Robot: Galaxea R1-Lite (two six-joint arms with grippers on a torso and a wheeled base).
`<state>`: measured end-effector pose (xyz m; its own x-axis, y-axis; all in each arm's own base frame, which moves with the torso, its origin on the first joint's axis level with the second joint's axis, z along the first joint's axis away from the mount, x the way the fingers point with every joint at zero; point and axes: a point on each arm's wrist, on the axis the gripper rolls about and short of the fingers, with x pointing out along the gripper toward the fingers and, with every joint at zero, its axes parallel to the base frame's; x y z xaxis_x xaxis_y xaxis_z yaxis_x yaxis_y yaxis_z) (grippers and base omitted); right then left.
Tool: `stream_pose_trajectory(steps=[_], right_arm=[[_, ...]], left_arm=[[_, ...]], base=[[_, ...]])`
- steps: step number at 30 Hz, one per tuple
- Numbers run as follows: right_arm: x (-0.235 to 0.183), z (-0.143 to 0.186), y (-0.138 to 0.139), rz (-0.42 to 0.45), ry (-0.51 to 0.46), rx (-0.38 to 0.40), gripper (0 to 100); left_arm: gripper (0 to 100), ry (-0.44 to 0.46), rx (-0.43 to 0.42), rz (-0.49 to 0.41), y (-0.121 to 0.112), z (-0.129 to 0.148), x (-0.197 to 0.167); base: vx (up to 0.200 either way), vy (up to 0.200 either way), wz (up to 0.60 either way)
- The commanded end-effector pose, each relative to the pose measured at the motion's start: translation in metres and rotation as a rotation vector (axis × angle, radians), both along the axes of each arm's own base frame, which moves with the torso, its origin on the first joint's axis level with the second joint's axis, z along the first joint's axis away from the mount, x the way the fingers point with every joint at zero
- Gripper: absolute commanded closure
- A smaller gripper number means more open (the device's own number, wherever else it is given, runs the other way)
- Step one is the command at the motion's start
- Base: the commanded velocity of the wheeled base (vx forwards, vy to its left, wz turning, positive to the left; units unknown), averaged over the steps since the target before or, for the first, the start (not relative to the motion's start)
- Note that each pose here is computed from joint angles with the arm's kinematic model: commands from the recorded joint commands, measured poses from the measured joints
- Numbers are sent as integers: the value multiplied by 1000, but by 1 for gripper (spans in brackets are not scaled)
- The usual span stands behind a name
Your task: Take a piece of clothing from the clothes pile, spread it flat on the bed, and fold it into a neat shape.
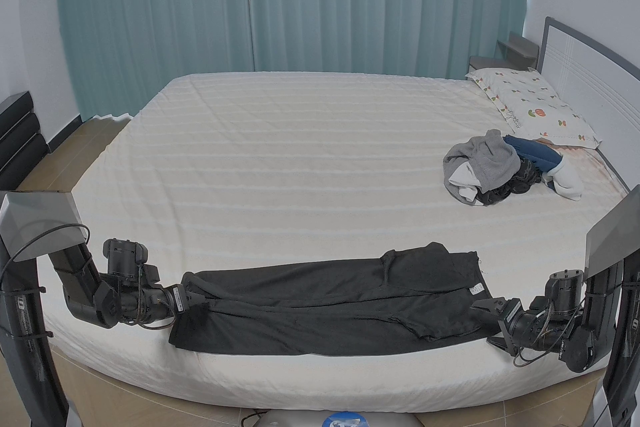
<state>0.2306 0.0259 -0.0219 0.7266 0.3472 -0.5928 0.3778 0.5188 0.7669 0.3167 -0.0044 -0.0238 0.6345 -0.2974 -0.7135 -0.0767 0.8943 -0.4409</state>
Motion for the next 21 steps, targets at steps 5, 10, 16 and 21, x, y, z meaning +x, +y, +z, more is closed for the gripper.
stream_pose_trajectory(steps=[5, 10, 16, 21], right_arm=[[1, 1, 0, 0, -10, 1, 0], [1, 1, 0, 0, -12, 1, 0], [1, 1, 0, 2, -11, 0, 0], [1, 0, 0, 5, -12, -6, 0]], left_arm=[[0, -47, -56, -41, 0, 24, -10], [0, -61, -81, 5, -1, 24, 3], [0, -55, -68, 37, -2, 15, 14], [0, -43, -32, 36, -14, 3, 23]], base=[[0, 0, 0], [0, 0, 0], [0, 0, 0], [0, 0, 0]])
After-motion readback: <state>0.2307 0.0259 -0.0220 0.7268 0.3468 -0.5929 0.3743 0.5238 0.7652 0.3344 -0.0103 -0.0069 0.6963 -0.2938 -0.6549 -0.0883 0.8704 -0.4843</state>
